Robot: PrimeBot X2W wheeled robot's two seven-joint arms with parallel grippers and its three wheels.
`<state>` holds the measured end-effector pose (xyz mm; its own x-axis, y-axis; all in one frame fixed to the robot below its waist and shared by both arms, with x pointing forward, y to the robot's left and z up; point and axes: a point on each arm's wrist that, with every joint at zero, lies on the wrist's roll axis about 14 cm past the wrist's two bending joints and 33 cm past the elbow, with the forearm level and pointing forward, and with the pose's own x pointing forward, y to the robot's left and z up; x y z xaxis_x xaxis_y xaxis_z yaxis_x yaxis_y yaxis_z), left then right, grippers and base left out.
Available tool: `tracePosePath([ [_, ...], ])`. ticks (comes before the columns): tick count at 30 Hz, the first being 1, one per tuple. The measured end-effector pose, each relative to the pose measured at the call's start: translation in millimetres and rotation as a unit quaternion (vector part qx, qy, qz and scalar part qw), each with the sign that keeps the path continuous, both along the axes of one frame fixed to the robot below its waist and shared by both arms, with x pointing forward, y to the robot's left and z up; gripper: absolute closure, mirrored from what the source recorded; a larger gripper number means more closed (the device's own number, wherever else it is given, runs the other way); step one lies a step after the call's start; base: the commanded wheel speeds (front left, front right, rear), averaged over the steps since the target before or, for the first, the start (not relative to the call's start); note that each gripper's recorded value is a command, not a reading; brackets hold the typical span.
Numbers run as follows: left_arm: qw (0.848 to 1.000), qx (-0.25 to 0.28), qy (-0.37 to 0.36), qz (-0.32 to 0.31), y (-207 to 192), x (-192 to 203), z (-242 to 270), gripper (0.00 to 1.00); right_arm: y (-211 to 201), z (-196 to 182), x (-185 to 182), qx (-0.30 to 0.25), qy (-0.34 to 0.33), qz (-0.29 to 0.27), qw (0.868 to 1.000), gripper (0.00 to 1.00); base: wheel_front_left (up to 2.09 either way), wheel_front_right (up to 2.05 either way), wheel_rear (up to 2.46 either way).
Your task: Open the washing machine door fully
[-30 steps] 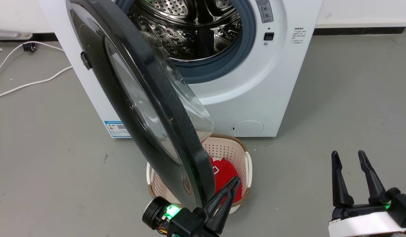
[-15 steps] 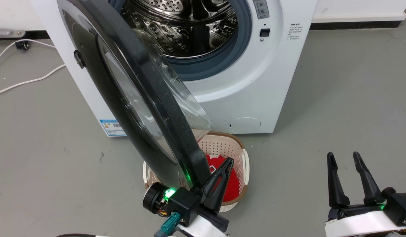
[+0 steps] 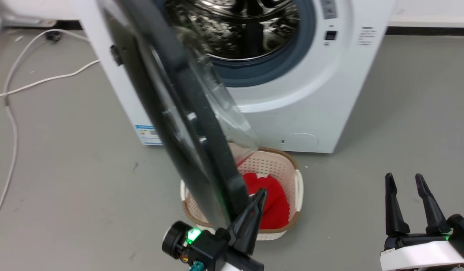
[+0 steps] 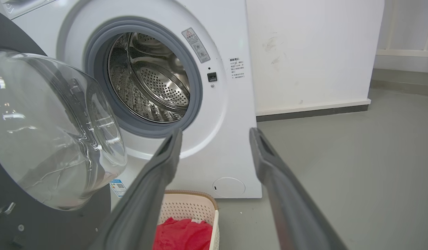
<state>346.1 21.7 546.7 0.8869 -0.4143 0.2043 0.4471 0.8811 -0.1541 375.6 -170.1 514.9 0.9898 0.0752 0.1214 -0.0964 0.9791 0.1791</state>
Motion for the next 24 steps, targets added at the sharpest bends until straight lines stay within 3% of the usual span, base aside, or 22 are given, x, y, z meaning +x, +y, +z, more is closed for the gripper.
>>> tracePosePath([
  [14,0.996,0.001,0.012,0.092,51.9,-20.9,-5.7,1.0,66.3,-0.5,26.8,0.005,-0.002,0.097,0.995,0.0,0.0,0.0,0.0],
  [24,0.986,0.012,0.025,0.163,90.6,-34.3,-13.9,1.0,90.8,-4.2,34.4,0.008,0.003,0.131,0.991,0.0,0.0,0.0,0.0],
])
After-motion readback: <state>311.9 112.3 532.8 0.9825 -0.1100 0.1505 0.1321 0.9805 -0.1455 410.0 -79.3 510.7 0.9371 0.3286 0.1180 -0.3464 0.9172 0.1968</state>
